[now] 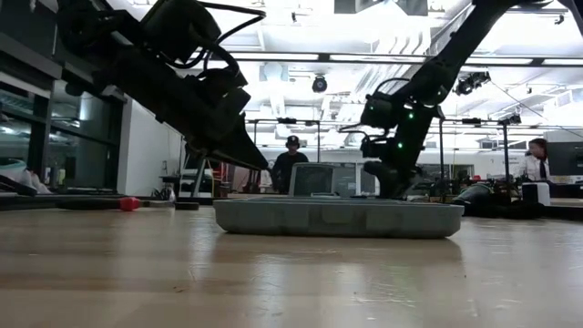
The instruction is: Prefit tool cases
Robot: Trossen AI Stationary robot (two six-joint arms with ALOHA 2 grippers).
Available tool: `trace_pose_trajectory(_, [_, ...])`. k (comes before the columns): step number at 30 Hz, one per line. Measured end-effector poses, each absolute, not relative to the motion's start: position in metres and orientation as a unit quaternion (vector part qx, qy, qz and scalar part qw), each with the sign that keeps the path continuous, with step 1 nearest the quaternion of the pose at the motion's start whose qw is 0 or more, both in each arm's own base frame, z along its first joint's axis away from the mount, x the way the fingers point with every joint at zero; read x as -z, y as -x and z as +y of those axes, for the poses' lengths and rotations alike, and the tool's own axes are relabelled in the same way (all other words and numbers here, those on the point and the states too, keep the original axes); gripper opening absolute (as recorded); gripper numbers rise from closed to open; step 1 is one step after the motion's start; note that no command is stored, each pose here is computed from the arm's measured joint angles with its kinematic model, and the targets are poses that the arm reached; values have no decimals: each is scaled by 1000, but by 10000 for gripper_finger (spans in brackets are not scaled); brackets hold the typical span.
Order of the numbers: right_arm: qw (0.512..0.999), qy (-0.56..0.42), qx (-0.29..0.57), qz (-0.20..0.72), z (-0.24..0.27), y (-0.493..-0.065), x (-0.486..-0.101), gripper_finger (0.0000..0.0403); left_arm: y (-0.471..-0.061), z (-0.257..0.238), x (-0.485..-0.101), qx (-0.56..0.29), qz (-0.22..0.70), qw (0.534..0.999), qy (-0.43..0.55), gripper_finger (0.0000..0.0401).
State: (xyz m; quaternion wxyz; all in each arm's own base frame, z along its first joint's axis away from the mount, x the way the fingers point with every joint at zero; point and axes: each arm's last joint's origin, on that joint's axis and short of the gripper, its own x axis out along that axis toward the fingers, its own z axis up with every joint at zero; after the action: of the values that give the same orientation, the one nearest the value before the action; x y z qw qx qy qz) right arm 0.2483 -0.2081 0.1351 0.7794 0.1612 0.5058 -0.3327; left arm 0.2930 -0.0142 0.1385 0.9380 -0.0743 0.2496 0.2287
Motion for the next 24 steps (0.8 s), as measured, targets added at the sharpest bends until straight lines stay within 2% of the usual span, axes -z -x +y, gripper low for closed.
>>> trace_pose_trajectory(2, [777,-164,328,511,-208,-248,-133,25,-293,-14,-138,-229,250,938,74,99])
trace_pose_trajectory(4, [778,-168,319,514,-207,-249,-130,7,-293,-14,-139,-229,250,938,74,99])
trace_pose_trajectory(8, [791,-174,306,501,-205,-254,-131,16,-293,-14,-139,-230,249,938,74,99])
trace_pose_trajectory(17, [821,-200,242,477,-188,-271,-132,3,-293,-14,-139,-230,249,938,74,99])
trace_pose_trajectory(24, [868,-211,161,420,-176,-290,-140,0,-293,-14,-139,-230,249,938,74,99])
